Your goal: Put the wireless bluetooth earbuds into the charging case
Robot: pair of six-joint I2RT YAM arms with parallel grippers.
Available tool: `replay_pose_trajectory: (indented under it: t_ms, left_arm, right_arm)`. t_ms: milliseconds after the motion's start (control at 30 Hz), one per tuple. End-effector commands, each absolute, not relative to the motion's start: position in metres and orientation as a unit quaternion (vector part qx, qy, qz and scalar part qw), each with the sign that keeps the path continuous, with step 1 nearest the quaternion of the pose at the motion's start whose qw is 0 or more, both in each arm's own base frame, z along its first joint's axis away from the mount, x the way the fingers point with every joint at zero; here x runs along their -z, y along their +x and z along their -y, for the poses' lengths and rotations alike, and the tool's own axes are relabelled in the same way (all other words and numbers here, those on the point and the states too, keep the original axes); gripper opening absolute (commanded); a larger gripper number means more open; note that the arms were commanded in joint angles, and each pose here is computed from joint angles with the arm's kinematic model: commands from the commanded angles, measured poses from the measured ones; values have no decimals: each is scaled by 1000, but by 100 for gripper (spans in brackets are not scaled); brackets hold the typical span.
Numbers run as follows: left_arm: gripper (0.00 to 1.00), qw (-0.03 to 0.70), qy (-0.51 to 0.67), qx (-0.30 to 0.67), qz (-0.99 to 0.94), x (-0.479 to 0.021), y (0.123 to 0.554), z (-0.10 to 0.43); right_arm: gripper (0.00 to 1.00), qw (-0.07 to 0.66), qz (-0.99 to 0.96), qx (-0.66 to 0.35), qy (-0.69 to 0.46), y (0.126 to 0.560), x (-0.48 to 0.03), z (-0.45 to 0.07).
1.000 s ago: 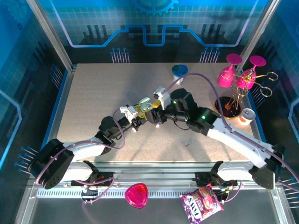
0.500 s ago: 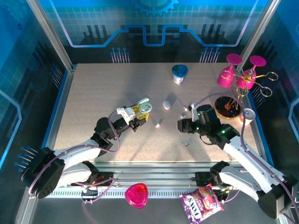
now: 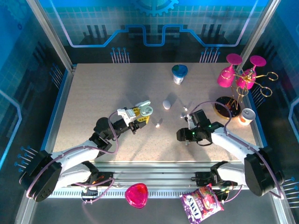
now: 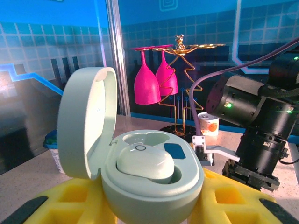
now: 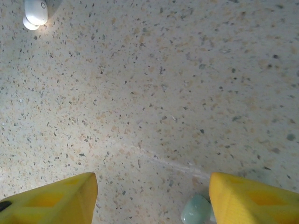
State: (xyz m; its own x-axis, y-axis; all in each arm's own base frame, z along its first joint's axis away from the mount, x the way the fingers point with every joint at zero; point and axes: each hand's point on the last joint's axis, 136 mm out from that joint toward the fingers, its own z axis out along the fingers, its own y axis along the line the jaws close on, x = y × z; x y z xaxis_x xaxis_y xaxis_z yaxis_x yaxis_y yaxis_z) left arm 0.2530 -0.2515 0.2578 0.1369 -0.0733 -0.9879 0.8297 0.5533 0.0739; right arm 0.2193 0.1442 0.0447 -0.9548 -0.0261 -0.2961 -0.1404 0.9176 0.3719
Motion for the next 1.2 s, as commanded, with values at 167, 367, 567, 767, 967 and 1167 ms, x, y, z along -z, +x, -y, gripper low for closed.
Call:
replay_pose_trajectory:
  t_ms: [167, 367, 567, 767, 967, 1167]
  left_arm:
    - [32, 681, 348, 335, -550, -265, 245, 251]
    - [32, 682, 348, 335, -549, -266, 244, 251]
    - [32, 683, 348, 334, -549, -266, 244, 251]
    - [32, 685, 346, 335, -547, -268, 244, 250]
    - [32, 685, 347, 334, -546, -270, 243, 250]
    - [33, 684, 347, 334, -547, -268, 244, 251]
  right_arm:
    - [63, 115, -973, -197, -38, 206, -29, -139]
    - [63, 89, -976, -194, -29, 186, -25, -133]
    - [60, 67, -974, -215, -35, 169, -29, -137]
    - [56, 51, -974, -218, -38, 160, -27, -140]
    - [57, 48, -980, -190, -39, 159, -21, -136]
    - [56, 37, -985, -165, -44, 160, -21, -132]
